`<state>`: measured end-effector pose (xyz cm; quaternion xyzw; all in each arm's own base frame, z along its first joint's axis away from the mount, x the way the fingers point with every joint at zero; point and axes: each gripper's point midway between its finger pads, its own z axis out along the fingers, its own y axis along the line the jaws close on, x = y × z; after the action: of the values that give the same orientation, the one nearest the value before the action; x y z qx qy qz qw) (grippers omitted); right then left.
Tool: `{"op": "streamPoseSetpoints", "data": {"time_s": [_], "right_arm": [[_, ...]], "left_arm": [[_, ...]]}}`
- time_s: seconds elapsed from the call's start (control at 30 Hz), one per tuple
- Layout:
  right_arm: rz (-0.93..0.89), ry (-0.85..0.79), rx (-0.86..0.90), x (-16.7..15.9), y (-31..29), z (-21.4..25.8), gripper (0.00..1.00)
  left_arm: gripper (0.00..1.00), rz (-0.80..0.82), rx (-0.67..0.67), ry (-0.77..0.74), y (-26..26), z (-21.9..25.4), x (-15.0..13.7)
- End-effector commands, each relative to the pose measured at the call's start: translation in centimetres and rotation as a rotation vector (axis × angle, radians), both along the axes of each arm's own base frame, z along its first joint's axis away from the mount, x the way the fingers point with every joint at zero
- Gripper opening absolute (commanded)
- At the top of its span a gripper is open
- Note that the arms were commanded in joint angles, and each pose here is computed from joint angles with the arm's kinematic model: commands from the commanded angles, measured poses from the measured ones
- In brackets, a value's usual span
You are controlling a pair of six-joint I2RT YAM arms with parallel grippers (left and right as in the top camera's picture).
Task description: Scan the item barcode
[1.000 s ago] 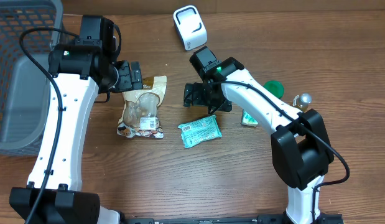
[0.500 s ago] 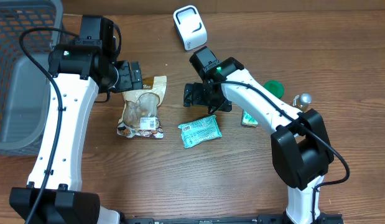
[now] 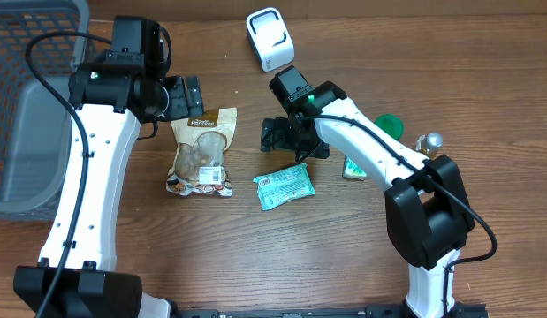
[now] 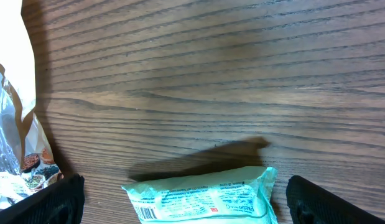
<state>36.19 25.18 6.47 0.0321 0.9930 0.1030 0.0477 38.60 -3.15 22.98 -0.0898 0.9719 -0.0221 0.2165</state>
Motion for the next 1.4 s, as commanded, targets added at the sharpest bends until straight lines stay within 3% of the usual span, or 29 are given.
{"op": "streamPoseSetpoints", "data": {"time_s": [0.0,0.13,0.2,0.3,0.43,0.8,1.2,1.37], "right_arm": [[-0.003,-0.049,0.019,0.6,0.1,1.9,1.0],[-0.003,-0.051,0.018,0.7,0.1,1.9,1.0],[0.011,-0.042,-0.007,0.4,-0.4,1.8,0.95],[0.041,-0.006,-0.046,-0.7,-1.2,1.3,0.62],[0.045,0.062,-0.086,-2.5,-2.2,-0.1,0.48],[0.044,0.111,-0.118,-4.9,-3.6,-5.0,0.49],[0.046,0.13,-0.098,-5.6,-3.4,-5.9,0.5],[0.047,0.149,-0.101,-6.0,-3.6,-5.9,0.45]], "left_arm": [[1.0,-0.012,0.0,0.007,-0.2,-0.3,0.1],[1.0,-0.012,0.0,0.006,-0.2,-0.3,0.1],[1.0,-0.012,0.0,0.006,-0.2,-0.3,0.1],[0.99,-0.012,0.0,0.007,-0.2,-0.3,0.1],[1.0,-0.012,0.0,0.006,-0.2,-0.3,0.1],[1.0,-0.012,0.0,0.006,-0.2,-0.3,0.1],[0.99,-0.012,0.0,0.007,-0.2,-0.3,0.1],[1.0,-0.012,0.0,0.007,-0.2,-0.3,0.1]]}}
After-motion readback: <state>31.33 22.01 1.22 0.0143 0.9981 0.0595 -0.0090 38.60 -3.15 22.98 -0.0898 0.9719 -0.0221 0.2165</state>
